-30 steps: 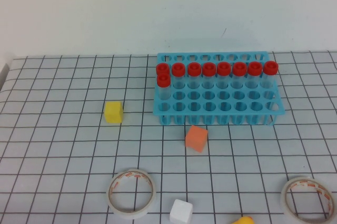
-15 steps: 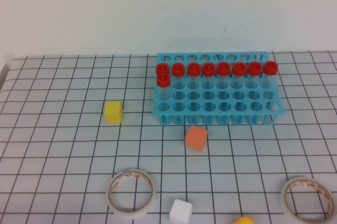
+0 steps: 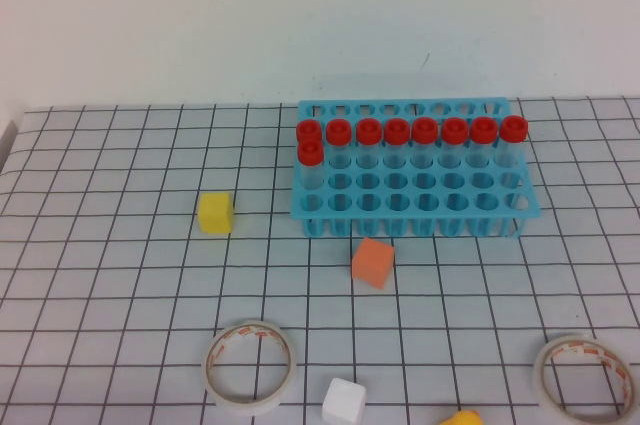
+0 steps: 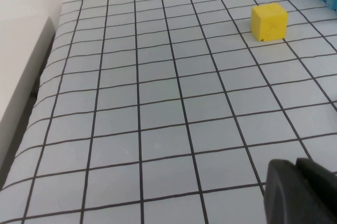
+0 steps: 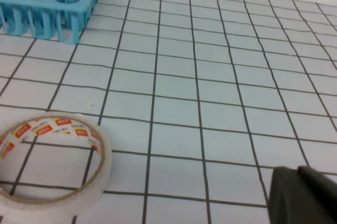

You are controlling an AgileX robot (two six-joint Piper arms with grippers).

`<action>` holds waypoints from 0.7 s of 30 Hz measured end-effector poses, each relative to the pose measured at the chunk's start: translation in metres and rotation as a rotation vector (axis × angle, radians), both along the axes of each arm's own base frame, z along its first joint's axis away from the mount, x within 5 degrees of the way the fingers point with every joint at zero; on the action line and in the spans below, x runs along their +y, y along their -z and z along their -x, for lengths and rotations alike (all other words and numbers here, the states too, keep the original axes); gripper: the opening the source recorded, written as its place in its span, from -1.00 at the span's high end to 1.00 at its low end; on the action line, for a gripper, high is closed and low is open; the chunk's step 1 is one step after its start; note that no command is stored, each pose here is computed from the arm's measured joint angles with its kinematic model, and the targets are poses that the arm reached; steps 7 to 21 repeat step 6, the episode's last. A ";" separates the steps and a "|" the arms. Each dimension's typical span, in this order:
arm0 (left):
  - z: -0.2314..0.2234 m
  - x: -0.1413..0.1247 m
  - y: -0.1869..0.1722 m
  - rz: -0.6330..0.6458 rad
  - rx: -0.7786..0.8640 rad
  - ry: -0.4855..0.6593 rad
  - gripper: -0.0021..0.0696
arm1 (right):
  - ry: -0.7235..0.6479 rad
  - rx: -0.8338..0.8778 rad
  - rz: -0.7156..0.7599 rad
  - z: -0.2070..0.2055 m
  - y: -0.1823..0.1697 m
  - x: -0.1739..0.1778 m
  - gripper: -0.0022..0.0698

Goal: Place the test tubes

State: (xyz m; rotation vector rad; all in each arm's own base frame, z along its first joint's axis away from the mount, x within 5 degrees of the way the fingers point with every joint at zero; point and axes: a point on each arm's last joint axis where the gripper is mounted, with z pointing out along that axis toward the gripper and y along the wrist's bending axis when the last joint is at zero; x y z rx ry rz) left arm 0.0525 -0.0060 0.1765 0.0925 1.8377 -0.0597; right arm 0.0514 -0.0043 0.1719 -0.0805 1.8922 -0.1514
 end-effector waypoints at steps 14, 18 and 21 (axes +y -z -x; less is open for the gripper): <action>0.000 0.000 0.000 0.003 0.000 -0.001 0.95 | 0.000 0.000 0.000 0.000 0.000 0.000 0.94; 0.000 0.000 0.000 0.003 0.000 -0.001 0.95 | 0.000 0.000 0.000 0.000 0.000 0.000 0.94; 0.000 0.000 0.000 0.003 0.000 -0.001 0.95 | 0.000 0.000 0.000 0.000 0.000 0.000 0.94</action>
